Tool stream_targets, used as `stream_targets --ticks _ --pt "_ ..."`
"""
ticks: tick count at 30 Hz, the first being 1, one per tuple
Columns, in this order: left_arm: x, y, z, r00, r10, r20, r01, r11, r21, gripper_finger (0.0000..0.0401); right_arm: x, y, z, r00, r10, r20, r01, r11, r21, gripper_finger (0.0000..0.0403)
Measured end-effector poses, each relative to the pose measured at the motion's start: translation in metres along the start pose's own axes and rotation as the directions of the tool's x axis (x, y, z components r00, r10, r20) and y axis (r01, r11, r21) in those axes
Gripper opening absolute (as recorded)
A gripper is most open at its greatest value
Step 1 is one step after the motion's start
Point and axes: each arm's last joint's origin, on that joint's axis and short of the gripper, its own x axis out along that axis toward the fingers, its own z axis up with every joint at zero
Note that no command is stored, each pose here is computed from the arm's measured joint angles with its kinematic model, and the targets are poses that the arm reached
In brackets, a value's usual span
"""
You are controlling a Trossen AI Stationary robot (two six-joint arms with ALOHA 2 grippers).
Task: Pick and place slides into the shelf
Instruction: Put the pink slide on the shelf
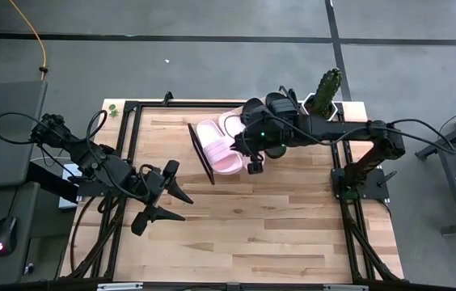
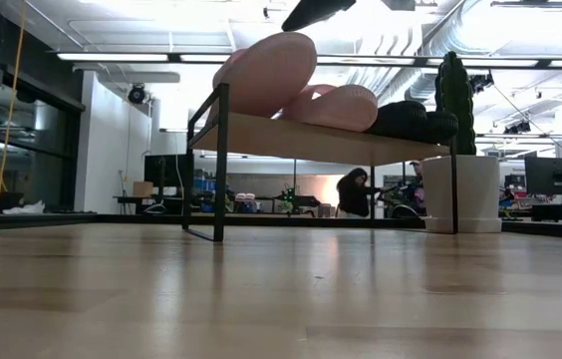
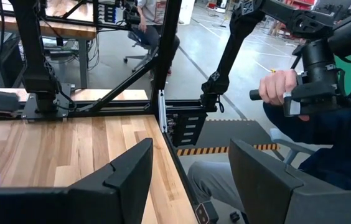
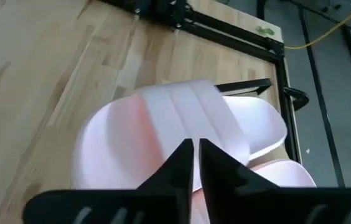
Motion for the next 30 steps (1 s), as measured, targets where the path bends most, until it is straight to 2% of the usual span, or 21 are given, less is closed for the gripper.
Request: stream_targets --ticks 3,8,21,30 --pt "0.0 0.0 0.0 1.0 0.0 0.0 0.0 1.0 0.0 0.02 0.003 -0.003 -0.001 1.0 -0.006 0.003 0.006 1.0 0.027 0.0009" --pt "0.0 0.0 0.0 1.0 0.0 -0.001 0.0 1.0 0.0 0.02 0.012 -0.005 -0.004 0.999 0.047 0.004 -0.047 0.998 0.046 0.0002" --pt "0.0 0.0 0.0 1.0 0.0 -0.003 0.0 1.0 0.001 0.02 0.03 -0.013 -0.012 0.998 0.041 -0.037 -0.036 0.994 0.107 0.0" --pt "0.0 0.0 0.0 1.0 0.001 -0.004 -0.001 1.0 0.001 0.02 0.062 -0.011 -0.021 0.991 0.103 -0.083 -0.09 0.985 0.145 0.0"
